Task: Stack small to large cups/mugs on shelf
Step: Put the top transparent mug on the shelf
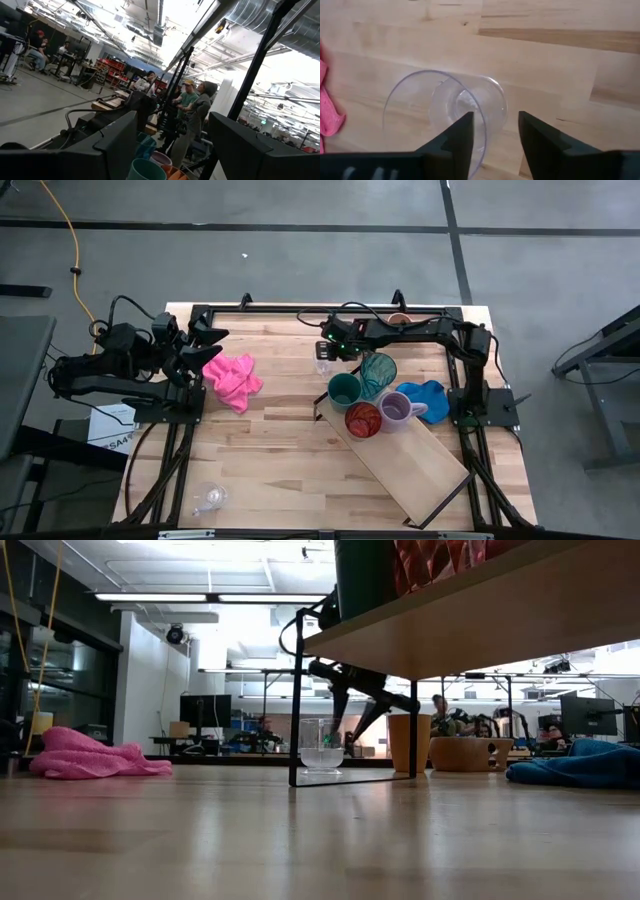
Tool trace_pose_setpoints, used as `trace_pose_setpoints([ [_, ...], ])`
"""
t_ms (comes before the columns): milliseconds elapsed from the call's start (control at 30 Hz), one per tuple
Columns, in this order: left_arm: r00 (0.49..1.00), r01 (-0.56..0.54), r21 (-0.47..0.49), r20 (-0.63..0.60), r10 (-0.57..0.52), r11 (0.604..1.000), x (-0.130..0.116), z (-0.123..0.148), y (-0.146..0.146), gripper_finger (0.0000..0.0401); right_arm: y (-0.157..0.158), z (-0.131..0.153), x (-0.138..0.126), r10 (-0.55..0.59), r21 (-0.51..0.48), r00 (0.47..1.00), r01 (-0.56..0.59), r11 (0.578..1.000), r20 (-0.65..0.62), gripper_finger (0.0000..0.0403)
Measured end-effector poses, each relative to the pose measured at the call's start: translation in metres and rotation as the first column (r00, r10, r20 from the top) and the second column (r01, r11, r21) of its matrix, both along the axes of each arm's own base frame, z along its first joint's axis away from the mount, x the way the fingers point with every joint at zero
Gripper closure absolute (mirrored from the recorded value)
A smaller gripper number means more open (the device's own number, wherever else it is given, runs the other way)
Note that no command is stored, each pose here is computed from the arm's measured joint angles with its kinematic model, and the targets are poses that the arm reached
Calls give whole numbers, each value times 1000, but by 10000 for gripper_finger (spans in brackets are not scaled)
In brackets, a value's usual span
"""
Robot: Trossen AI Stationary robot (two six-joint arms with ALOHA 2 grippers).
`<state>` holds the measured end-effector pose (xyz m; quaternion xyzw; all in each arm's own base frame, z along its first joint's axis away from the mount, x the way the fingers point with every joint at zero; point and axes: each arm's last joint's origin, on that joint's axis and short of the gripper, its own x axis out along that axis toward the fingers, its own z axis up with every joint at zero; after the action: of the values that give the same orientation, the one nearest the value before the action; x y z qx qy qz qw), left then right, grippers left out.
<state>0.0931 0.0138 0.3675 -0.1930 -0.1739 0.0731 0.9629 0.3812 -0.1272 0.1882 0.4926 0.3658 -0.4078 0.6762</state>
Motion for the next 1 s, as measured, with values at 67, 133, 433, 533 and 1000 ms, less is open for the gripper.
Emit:
trace_pose_setpoints([
  [67,1000,0,0,0,0,1000,0,0,0,167,-1,0,0,-6,-11,1000,6,1000,-3,289],
  [133,1000,0,0,0,0,1000,0,0,0,167,-1,0,0,-9,-18,1000,9,1000,-5,318],
  [433,1000,0,0,0,0,1000,0,0,0,167,-1,1,2,30,-44,1000,-30,999,7,391],
  [533,1000,-4,-1,0,4,1000,0,0,0,167,-1,2,4,59,-42,998,-58,997,31,400],
  [1000,998,-67,-27,-7,66,997,0,-1,2,167,-21,133,-32,250,-385,927,-131,914,279,402],
])
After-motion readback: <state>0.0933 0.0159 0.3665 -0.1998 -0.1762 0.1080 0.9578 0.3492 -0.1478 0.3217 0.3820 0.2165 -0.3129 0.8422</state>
